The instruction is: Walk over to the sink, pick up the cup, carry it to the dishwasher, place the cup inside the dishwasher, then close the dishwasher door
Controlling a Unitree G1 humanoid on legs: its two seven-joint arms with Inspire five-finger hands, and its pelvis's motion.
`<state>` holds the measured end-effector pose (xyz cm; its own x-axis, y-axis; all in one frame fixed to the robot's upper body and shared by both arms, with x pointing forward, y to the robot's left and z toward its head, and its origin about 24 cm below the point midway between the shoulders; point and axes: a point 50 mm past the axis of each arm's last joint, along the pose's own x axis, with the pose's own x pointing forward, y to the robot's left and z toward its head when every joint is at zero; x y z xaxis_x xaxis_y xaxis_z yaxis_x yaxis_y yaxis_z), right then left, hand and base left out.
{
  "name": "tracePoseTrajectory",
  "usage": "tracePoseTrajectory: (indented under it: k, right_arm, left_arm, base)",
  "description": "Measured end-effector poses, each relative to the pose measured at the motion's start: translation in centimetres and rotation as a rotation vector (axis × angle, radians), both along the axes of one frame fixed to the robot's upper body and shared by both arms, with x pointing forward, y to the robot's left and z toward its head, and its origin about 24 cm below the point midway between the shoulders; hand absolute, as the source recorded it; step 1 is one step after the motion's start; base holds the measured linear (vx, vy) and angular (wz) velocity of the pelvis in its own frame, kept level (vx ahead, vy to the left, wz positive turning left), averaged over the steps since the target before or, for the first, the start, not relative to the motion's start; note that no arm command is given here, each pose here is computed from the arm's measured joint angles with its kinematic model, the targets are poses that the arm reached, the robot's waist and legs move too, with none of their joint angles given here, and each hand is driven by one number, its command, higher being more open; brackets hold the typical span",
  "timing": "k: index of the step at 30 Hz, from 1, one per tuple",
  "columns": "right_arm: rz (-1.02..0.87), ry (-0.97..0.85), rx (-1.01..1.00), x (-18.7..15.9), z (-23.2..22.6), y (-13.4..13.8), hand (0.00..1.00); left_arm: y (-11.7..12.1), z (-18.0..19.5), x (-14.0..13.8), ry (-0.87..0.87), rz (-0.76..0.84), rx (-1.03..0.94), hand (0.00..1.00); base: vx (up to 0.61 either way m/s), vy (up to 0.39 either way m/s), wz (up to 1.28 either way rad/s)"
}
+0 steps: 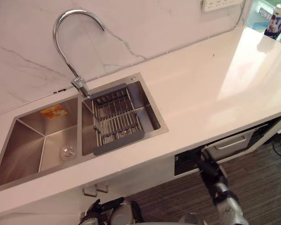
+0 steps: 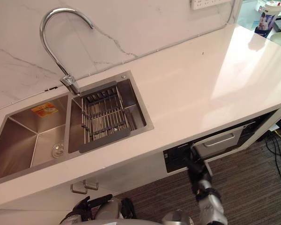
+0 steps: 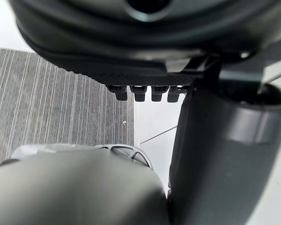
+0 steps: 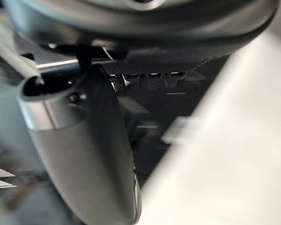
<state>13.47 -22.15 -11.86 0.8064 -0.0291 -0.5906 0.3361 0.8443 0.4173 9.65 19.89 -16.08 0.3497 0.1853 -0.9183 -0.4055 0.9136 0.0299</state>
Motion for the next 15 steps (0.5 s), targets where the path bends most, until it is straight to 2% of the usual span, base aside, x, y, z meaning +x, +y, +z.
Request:
tracePoseTrajectory:
  k: [3, 7, 10, 15]
  right_arm:
    - [0.01, 0.13, -0.106, -3.0, -1.0, -1.0, 1.0]
    - [0.017, 0.223, -0.264, -4.5, -1.1, -3.3, 1.0]
    - [0.021, 0.289, -0.325, -5.7, -1.5, -3.4, 1.0]
    - [-0.022, 0.372, -0.309, -5.0, -2.5, -2.3, 1.0]
  left_arm:
    - [-0.2, -0.3, -1.3, -0.009, 0.097, -0.075, 1.0]
    - [-0.4, -0.2, -1.6, -0.054, 0.169, -0.167, 1.0]
    - [-0.9, -0.1, -0.8, -0.064, 0.129, -0.222, 1.0]
    - [-1.1, -0.1, 0.0, -0.007, 0.064, -0.251, 1.0]
  base:
    - [-0.04, -0.006, -0.12]
    - [-0.04, 0.079, -0.6]
    - [0.03, 0.135, 0.05]
    - [0.01, 0.096, 0.34]
